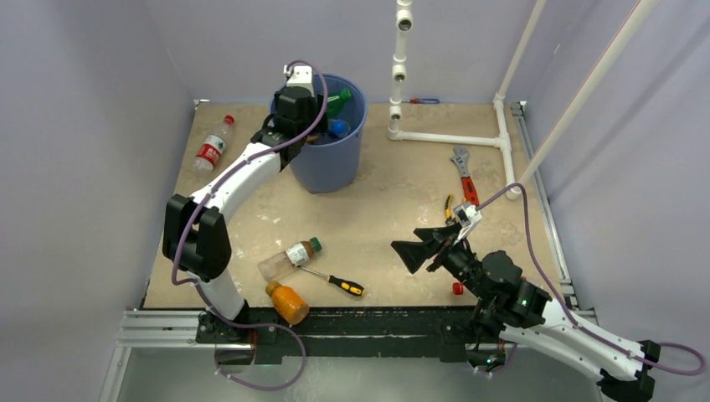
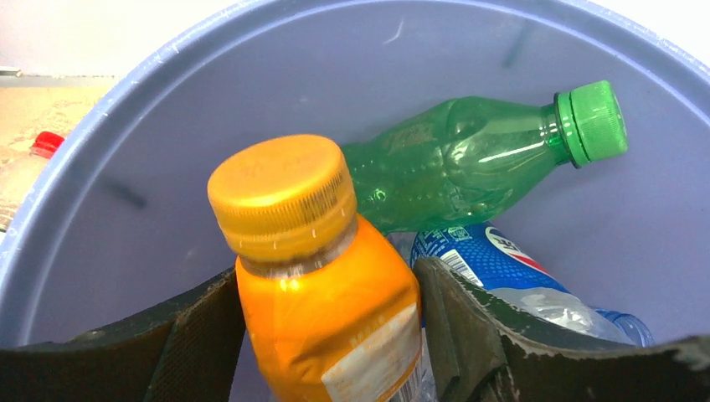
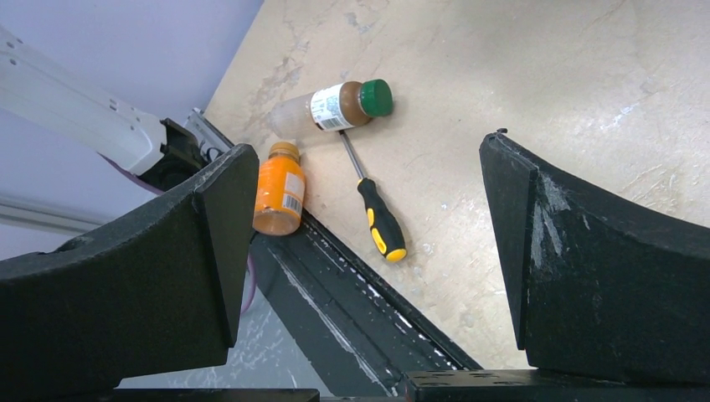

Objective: Put the plastic bottles in the bin
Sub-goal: Place the plastic bottle in the trash bin.

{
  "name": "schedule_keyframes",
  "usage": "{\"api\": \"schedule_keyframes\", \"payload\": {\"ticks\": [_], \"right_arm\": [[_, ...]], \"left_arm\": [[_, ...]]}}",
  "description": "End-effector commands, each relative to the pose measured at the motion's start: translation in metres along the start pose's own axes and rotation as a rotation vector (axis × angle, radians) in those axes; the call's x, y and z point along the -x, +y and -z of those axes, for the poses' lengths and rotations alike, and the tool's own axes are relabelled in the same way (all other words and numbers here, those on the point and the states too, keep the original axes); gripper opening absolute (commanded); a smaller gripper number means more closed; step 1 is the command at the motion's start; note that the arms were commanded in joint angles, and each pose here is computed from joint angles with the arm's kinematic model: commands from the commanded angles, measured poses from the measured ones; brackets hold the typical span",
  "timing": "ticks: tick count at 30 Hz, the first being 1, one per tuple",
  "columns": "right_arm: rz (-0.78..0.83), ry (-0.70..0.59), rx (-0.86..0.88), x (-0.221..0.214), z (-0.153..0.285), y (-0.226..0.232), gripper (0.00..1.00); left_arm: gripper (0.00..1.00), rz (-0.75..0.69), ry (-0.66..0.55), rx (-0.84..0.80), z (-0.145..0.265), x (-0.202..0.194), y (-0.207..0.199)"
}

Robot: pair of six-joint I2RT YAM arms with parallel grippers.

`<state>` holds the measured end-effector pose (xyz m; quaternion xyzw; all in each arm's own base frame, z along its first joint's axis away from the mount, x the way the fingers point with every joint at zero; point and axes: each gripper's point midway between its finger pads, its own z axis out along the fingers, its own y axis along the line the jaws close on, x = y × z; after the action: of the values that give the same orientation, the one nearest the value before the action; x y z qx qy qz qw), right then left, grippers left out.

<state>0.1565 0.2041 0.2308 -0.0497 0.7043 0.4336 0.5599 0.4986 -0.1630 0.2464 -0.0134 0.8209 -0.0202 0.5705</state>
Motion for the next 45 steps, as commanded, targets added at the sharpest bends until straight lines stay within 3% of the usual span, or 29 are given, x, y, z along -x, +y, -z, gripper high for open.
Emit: {"api": "schedule_keyframes", "payload": {"ticks": [1,10,18,24,28,33,39,45], "right_arm": [[-0.012,-0.046,0.004,0.017,0.002,0.006,0.98],[-0.013,-0.050,0.004,0.019,0.001,0.007,0.98],[-0.013,-0.050,0.003,0.021,0.001,0.008,0.98],[-0.009,-0.050,0.000,0.022,0.000,0.008,0.98],[-0.005,-0.049,-0.003,0.023,0.000,0.009,0.98],[-0.008,-0.038,-0.005,0.019,0.001,0.007,0.98],[-0.049,0.029,-0.048,-0.010,-0.007,-0.006,0.97],[-0.090,0.118,-0.045,-0.048,-0.038,-0.004,0.93]], "left_arm": [[0.74,0.032,-0.019,-0.023,0.009,0.015,-0.002],[0.92,0.097,-0.070,-0.053,0.029,0.046,-0.005],[0.98,0.172,-0.133,-0.090,0.050,0.076,-0.008],[0.99,0.256,-0.268,-0.156,0.103,0.132,-0.004],[0.99,0.290,-0.319,-0.189,0.152,0.139,0.011],[0.99,0.274,-0.282,-0.166,0.204,0.092,0.043],[0.99,0.233,-0.143,0.009,0.242,0.003,0.100],[0.99,0.272,-0.001,-0.017,0.236,-0.075,0.098]]}}
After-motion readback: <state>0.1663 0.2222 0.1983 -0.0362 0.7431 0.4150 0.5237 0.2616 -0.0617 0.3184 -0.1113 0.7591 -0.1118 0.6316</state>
